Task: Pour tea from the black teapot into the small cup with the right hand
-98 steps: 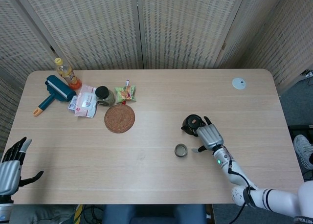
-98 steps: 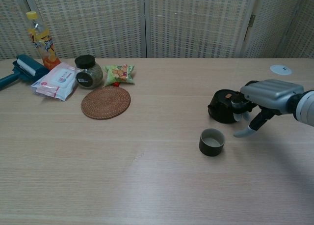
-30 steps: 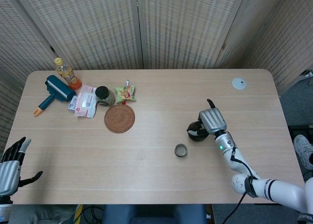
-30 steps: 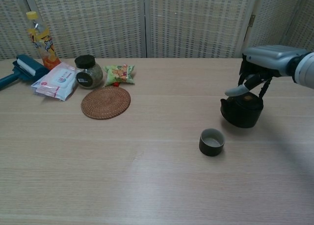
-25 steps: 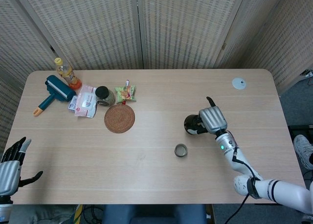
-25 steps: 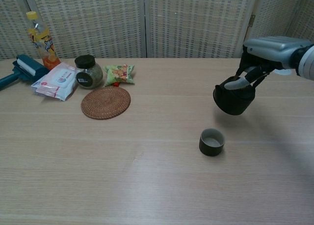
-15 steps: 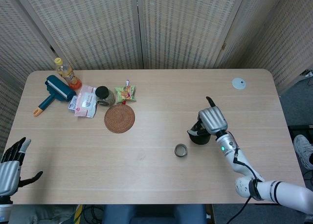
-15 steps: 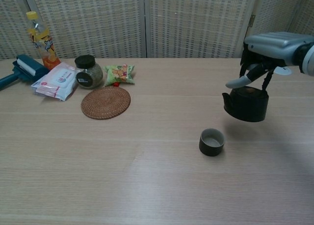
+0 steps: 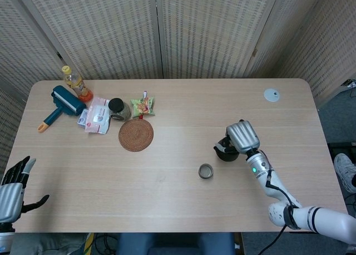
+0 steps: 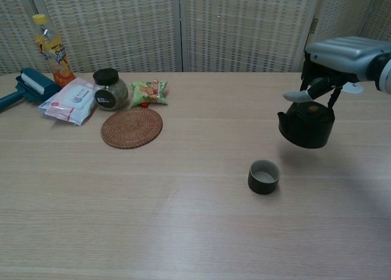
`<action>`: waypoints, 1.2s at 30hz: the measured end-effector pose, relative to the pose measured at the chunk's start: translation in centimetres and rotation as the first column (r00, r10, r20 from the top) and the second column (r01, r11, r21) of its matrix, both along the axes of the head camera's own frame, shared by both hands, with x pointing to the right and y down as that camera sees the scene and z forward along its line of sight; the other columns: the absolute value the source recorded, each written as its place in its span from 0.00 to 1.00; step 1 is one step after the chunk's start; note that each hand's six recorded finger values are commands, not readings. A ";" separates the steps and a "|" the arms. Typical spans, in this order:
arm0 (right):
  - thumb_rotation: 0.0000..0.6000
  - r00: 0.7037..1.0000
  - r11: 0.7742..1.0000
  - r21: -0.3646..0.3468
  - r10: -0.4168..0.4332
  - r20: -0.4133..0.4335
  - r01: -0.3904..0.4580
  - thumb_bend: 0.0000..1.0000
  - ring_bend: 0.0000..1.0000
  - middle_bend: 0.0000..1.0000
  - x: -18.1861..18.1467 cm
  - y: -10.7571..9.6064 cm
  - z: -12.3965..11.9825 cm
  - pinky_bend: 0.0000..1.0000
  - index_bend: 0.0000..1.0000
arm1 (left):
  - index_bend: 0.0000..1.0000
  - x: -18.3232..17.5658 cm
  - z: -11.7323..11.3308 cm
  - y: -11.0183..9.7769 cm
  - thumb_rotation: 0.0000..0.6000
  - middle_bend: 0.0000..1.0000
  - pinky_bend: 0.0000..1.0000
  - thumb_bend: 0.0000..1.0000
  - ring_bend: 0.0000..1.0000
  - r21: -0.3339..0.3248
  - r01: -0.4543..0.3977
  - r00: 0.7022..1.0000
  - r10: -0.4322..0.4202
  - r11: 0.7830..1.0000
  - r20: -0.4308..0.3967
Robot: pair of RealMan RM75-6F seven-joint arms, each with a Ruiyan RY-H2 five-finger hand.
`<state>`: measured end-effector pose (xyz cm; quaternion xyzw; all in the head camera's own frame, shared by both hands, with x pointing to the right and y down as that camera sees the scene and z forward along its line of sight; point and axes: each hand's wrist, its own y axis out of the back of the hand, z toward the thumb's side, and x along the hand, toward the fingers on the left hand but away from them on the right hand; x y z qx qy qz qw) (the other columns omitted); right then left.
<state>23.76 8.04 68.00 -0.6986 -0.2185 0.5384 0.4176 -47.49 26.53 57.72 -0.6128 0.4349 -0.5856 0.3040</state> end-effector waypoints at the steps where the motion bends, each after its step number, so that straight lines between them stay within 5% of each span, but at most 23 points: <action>1: 0.47 1.000 1.000 0.001 -0.001 -0.002 0.001 0.32 0.81 0.97 0.0 0.0 0.0 0.70 0.99 | 0.03 0.0 0.0 0.0 1.00 0.00 0.06 0.18 0.00 0.000 0.000 1.000 0.000 1.000 0.000; 12: 0.48 1.000 1.000 0.000 -0.016 -0.002 0.016 0.38 0.81 0.97 -0.3 -0.1 0.4 0.74 0.99 | 0.03 -0.1 0.1 0.1 1.00 0.00 0.06 0.18 0.00 -0.004 0.004 1.000 -0.004 1.000 0.004; 17: 0.48 0.999 0.999 -0.010 -0.038 0.014 0.038 0.49 0.81 0.97 -0.7 0.0 0.4 0.74 0.99 | 0.03 -0.2 0.0 0.2 1.00 0.00 0.06 0.18 0.00 -0.003 0.007 1.000 -0.007 1.000 0.007; 36: 0.52 0.983 0.985 -0.013 -0.168 0.067 0.169 0.48 0.81 0.97 -2.5 0.3 0.6 0.74 0.99 | 0.03 -0.4 -0.3 0.4 1.00 0.00 0.06 0.18 0.00 -0.001 0.013 1.000 -0.013 1.000 0.016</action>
